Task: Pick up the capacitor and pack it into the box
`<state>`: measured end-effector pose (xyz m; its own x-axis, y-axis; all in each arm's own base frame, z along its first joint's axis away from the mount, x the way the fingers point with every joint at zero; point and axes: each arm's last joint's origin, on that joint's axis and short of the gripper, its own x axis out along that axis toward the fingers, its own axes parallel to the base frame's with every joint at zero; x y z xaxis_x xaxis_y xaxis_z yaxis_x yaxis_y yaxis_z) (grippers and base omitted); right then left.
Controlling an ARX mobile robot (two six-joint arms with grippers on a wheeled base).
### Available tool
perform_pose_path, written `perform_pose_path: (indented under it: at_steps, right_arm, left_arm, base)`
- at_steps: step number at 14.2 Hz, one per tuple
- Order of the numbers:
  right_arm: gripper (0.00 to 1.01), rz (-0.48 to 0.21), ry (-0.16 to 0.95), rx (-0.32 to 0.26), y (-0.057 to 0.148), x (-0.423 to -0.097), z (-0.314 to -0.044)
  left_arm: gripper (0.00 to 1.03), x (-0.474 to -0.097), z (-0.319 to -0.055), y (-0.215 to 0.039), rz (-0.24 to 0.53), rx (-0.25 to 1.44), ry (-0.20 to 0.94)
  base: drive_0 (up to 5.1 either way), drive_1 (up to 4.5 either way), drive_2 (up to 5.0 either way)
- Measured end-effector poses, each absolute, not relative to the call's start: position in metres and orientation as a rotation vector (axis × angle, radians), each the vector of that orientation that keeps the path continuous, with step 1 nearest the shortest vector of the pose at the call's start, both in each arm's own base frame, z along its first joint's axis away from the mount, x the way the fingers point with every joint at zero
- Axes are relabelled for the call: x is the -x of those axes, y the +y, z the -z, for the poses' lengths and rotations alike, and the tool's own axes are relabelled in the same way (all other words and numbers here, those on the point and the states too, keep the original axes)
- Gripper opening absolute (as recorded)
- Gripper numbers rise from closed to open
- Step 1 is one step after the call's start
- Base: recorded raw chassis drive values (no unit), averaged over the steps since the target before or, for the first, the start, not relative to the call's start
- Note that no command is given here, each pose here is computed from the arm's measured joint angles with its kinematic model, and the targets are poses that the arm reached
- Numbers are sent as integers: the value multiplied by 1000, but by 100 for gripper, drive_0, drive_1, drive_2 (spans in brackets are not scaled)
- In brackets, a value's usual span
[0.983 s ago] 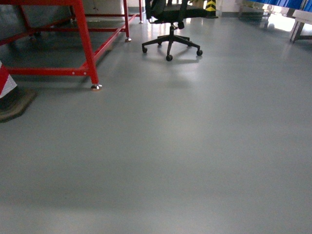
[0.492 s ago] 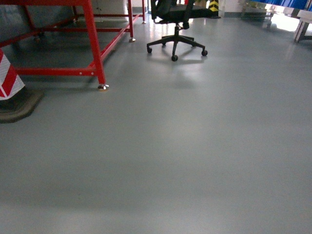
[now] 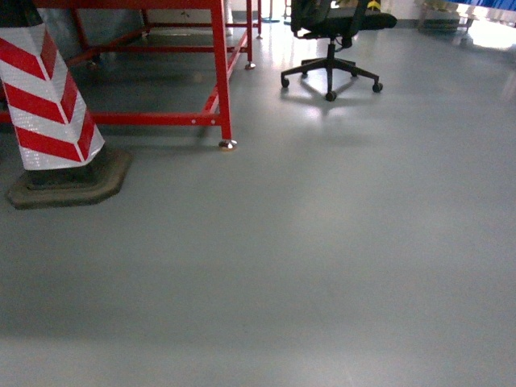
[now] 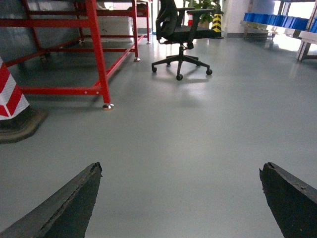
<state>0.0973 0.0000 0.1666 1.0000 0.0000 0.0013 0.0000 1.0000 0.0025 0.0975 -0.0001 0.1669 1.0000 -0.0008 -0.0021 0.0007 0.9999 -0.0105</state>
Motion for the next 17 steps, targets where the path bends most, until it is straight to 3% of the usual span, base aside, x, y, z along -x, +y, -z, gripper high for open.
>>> perform_pose_path:
  at_steps: [17]
  right_arm:
    - [98,0,-2,-2,0,-97,-167]
  left_arm:
    - [44,-98,-167,0,0,10,4]
  base:
    - [-506,240,240]
